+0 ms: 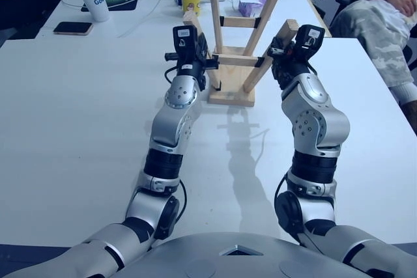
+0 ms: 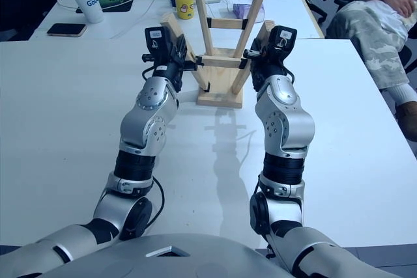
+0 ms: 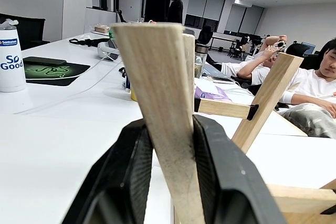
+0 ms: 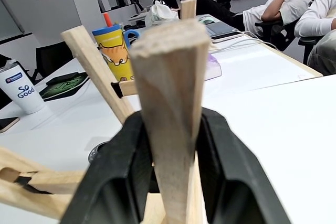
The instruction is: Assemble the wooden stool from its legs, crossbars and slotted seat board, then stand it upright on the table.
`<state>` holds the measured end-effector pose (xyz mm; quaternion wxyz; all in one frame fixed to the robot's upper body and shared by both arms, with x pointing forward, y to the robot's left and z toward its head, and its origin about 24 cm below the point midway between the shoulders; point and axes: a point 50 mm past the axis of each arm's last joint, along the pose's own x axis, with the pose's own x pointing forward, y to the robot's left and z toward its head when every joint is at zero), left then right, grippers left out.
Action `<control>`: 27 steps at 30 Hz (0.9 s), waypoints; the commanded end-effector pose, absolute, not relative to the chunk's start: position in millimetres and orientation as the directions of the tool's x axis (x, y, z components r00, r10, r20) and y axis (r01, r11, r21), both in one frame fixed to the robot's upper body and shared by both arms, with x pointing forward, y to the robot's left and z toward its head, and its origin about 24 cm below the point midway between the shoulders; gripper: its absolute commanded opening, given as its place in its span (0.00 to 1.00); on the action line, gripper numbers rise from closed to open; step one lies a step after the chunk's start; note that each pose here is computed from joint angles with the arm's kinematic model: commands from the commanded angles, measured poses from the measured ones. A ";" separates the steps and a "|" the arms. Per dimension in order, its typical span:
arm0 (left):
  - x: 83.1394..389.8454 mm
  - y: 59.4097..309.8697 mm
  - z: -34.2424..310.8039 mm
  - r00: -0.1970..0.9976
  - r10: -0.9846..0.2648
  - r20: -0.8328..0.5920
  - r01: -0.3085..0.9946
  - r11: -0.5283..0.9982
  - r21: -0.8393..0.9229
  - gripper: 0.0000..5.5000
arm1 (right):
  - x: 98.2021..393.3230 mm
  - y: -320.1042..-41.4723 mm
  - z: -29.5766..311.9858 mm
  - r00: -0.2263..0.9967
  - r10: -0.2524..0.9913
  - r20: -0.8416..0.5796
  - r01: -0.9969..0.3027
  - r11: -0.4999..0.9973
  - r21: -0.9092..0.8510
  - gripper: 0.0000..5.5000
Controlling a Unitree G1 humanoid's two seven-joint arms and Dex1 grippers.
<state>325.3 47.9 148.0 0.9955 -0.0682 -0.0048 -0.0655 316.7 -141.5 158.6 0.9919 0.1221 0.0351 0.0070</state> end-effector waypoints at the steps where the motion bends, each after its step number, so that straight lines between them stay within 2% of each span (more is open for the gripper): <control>1: 322.1 29.8 108.3 0.953 -0.230 -0.196 0.224 0.973 -0.054 0.19 | 315.4 -139.0 141.7 0.989 0.038 -0.145 0.001 0.966 0.259 0.19; 5: 321.2 28.1 96.9 0.939 -0.252 -0.234 0.251 0.967 -0.038 0.19 | 316.9 -142.5 131.2 0.983 0.050 -0.176 0.009 0.947 0.320 0.19; 13: 323.5 29.3 94.8 0.930 -0.274 -0.246 0.281 0.960 -0.009 0.19 | 318.1 -146.7 126.7 0.990 0.067 -0.128 -0.031 0.964 0.265 0.19; 19: 323.3 24.5 98.8 0.890 -0.377 -0.254 0.403 0.914 0.054 0.19 | 321.9 -143.2 141.6 0.994 0.106 -0.036 -0.093 0.960 0.265 0.19; 27: 322.0 29.9 104.1 0.847 -0.460 -0.267 0.508 0.848 0.152 0.21 | 321.1 -131.8 145.4 0.980 0.198 -0.007 -0.187 0.937 0.294 0.19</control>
